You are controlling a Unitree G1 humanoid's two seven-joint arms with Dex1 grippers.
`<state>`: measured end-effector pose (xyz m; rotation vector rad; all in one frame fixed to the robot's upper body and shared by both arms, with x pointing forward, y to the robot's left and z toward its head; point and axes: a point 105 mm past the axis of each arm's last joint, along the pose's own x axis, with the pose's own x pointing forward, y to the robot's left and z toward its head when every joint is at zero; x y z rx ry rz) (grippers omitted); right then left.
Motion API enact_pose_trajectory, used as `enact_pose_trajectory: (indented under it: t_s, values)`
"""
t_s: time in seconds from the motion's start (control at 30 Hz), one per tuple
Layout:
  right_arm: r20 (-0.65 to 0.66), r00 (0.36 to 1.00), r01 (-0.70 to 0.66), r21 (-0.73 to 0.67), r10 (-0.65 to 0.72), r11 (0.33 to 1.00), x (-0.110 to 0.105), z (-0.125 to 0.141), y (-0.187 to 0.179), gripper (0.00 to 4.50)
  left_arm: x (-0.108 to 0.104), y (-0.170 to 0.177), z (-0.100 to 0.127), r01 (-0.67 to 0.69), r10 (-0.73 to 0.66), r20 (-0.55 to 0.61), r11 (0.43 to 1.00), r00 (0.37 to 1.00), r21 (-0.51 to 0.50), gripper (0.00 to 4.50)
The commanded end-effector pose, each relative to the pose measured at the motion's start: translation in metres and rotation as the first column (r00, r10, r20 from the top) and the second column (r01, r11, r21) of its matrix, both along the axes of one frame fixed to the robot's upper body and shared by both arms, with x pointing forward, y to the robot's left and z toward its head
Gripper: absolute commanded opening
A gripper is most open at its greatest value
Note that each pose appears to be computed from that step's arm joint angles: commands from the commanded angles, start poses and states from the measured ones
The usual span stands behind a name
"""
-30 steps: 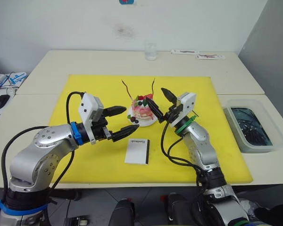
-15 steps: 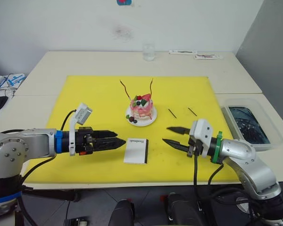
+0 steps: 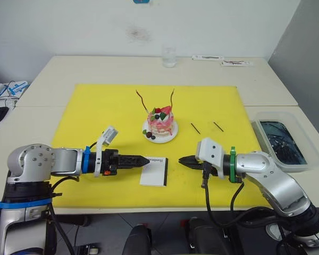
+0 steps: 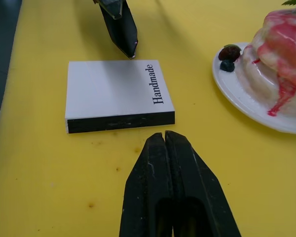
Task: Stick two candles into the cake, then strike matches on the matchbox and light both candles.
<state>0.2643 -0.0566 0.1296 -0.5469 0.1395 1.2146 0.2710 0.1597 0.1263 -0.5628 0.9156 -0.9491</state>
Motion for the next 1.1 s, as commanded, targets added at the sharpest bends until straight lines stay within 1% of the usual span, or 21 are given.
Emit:
enact_pose_trajectory:
  t_s: [0.03, 0.2, 0.3, 0.67, 0.93, 1.1]
  values:
    - [0.036, 0.999, -0.002, -0.013, 0.003, 1.000, 0.003, 0.005, 0.003, 0.02, 0.000, -0.002, 0.000, 0.008, -0.008, 0.001, 1.000, 1.000, 0.000, 4.50]
    - [0.032, 0.999, 0.003, -0.042, -0.002, 0.999, 0.007, 0.001, 0.004, 0.02, 0.003, -0.007, -0.004, 0.000, 0.000, -0.006, 1.000, 1.000, -0.023, 4.50]
    - [0.027, 1.000, 0.000, -0.048, 0.001, 0.999, 0.008, -0.001, 0.007, 0.02, 0.003, -0.009, -0.010, -0.003, 0.003, -0.013, 1.000, 1.000, -0.022, 4.50]
    - [-0.018, 1.000, -0.023, -0.102, 0.021, 0.995, 0.012, -0.024, 0.026, 0.02, 0.003, -0.012, -0.022, -0.010, 0.009, -0.035, 1.000, 0.999, -0.024, 4.50]
    - [-0.009, 0.999, -0.032, -0.081, 0.031, 0.996, 0.019, -0.025, 0.042, 0.02, 0.002, -0.018, -0.030, -0.014, 0.012, -0.054, 0.999, 0.998, -0.038, 4.50]
    - [-0.005, 0.999, -0.043, -0.070, 0.043, 0.997, 0.020, -0.023, 0.047, 0.02, 0.001, -0.021, -0.035, -0.015, 0.013, -0.061, 0.999, 0.998, -0.041, 4.50]
